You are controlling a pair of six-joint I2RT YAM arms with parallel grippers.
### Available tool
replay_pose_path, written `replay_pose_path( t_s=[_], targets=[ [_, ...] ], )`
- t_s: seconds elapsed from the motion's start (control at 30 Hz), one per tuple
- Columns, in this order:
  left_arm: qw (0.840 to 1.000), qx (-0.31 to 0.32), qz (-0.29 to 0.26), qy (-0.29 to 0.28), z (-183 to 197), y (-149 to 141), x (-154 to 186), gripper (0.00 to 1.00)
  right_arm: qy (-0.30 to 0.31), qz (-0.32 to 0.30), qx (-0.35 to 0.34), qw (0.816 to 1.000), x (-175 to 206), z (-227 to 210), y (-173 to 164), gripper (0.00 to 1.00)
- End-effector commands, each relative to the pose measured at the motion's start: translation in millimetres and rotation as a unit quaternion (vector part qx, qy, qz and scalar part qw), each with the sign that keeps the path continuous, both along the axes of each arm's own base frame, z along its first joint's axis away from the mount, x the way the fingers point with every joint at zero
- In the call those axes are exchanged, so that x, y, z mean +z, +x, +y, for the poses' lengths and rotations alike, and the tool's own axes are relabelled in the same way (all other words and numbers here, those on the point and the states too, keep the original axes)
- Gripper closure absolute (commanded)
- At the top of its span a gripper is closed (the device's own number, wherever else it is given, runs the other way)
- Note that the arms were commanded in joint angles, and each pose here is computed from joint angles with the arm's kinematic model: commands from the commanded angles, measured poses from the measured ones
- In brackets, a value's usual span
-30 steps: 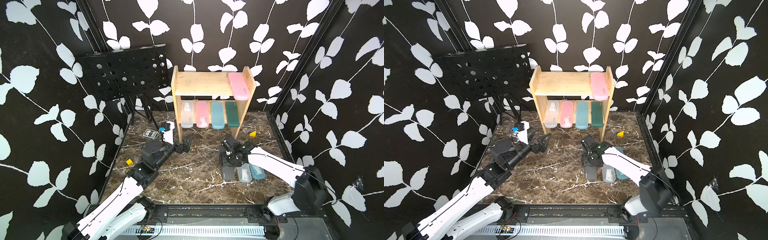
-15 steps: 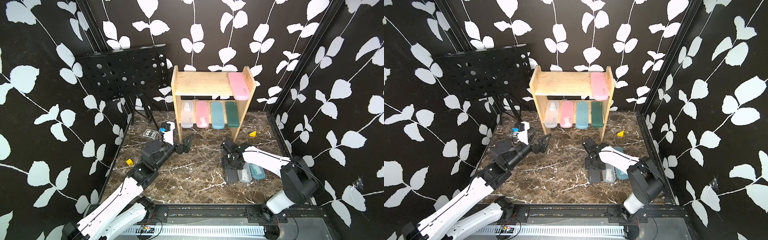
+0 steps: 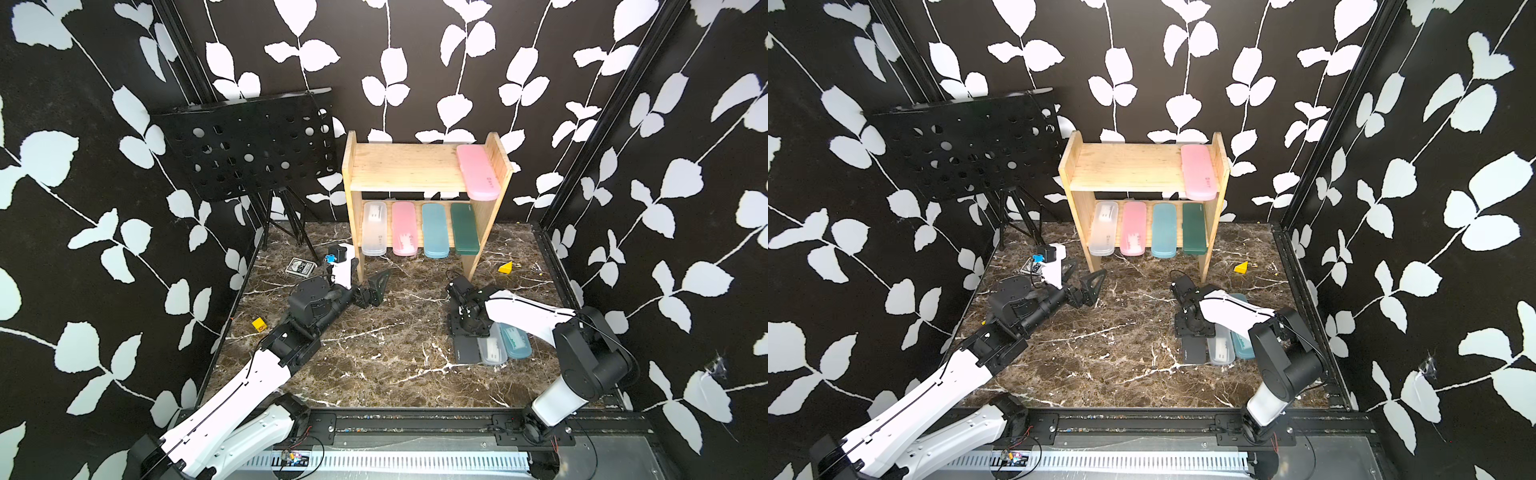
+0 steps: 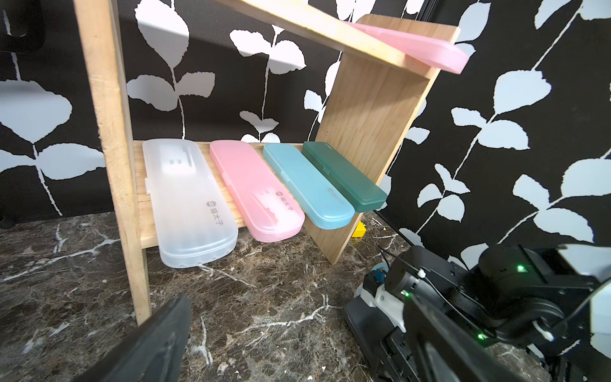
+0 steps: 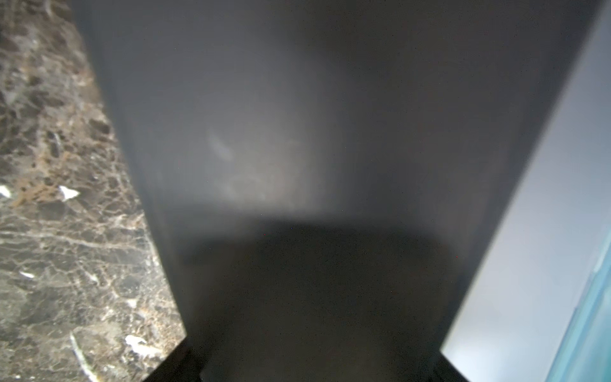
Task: Remove the pencil cases from the shelf
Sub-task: Place the pencil case at the center of the board.
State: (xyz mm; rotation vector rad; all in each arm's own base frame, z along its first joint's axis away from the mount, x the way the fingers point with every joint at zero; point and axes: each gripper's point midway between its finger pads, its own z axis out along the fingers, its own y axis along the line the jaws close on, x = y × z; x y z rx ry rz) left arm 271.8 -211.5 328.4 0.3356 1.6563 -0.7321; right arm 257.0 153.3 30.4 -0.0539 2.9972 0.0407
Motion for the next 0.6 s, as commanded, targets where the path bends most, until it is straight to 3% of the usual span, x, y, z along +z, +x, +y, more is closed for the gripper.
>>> replay_pose_path(
  t_s=[0.0,0.2,0.57],
  targets=[
    [1.000,-0.006,-0.017,-0.009,-1,-3,14,0.01,-0.028,-0.005,0.012,1.000,0,-13,-2,0.20],
    [1.000,-0.008,-0.014,-0.009,-1,-4,16,0.01,-0.023,-0.028,0.023,0.999,17,-12,3,0.07],
    [0.994,-0.077,0.002,-0.078,-34,0,48,0.01,0.079,-0.187,0.046,0.978,103,17,33,0.08]
  ],
)
